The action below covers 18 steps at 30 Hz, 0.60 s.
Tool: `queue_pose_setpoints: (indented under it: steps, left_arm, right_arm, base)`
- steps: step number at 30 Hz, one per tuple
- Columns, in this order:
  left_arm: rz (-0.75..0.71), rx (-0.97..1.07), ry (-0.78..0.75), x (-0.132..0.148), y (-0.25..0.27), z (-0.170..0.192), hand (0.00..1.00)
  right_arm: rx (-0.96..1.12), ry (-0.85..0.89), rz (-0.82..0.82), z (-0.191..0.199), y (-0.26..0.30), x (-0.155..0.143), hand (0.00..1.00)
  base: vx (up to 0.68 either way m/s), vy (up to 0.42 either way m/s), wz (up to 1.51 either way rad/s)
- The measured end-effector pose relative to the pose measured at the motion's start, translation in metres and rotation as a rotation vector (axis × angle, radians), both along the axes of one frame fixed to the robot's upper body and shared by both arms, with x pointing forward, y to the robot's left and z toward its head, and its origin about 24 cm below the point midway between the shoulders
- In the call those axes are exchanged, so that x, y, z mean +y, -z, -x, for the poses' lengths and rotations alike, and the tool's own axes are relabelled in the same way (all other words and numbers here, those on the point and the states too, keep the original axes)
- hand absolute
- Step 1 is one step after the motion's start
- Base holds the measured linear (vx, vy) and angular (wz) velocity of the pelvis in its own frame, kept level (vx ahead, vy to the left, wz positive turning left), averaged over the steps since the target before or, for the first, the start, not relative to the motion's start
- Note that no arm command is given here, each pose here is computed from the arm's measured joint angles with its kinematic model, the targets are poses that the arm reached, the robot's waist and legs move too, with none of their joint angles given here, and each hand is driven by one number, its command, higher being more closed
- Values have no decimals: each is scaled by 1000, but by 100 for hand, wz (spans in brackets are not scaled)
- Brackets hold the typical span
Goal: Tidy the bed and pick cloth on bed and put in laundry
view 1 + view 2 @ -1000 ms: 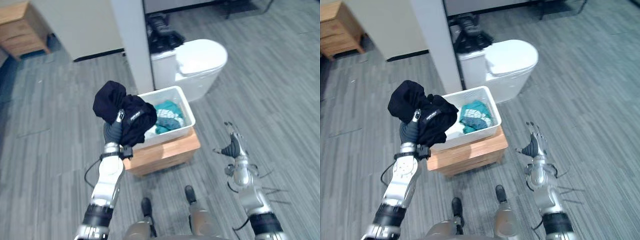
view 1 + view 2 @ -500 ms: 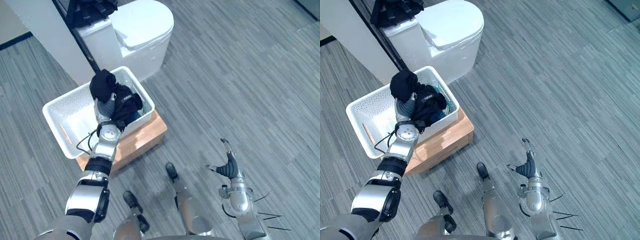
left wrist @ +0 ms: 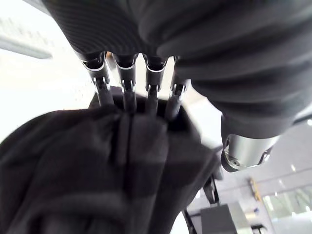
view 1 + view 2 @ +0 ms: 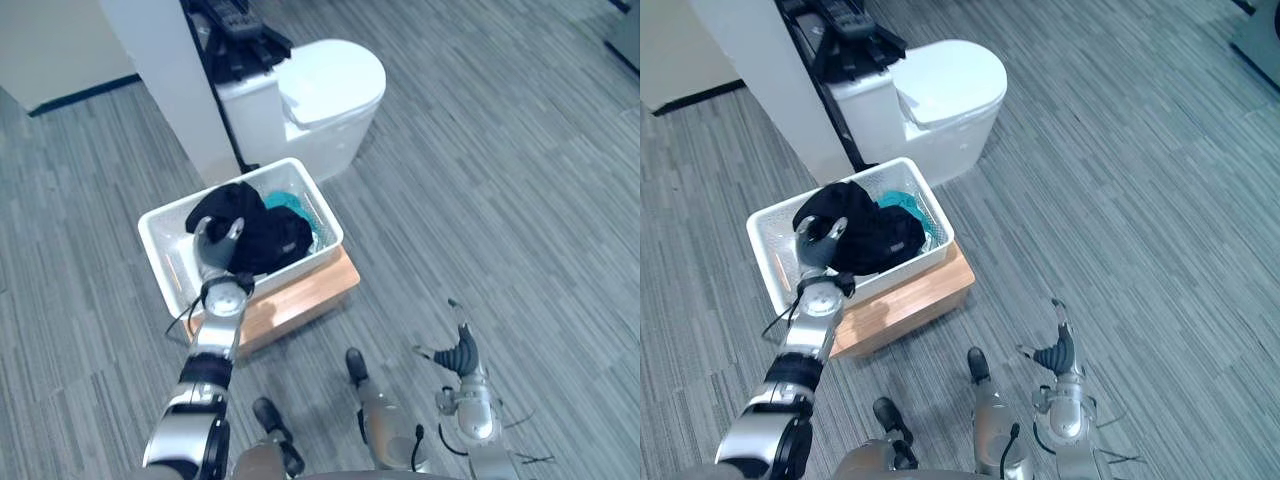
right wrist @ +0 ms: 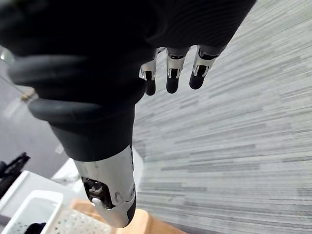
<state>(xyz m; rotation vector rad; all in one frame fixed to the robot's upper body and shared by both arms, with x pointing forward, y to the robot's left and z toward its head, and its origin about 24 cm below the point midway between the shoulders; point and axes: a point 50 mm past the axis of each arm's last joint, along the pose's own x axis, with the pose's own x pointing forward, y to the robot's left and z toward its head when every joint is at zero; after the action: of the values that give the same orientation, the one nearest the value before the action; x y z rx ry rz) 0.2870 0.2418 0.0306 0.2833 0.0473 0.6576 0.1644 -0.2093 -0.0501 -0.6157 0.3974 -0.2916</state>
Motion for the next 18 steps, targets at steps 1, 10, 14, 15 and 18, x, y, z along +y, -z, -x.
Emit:
queue_pose_setpoints:
  steps: [1,10,14,15,18]
  left_arm:
    - [7,14,-31,6,6,9,0]
    - [176,231,-270,45,77,113,0]
    - [446,477,-452,27,142,192,0]
    - [490,516,-478,21,150,205,0]
    - [678,712,-550,-7,181,260,0]
  right_arm:
    - [46,29,-1,7,8,-6,0]
    - [314,163,-129,50,58,-10,0]
    - [378,260,-222,64,73,-4,0]
    - [384,279,-236,66,74,-4,0]
    - [442,344,-298,75,85,1,0]
  base:
    - [59,-36,37]
    - [25,-14,41]
    - [19,26,21]
    - [30,33,19]
    - [20,33,12]
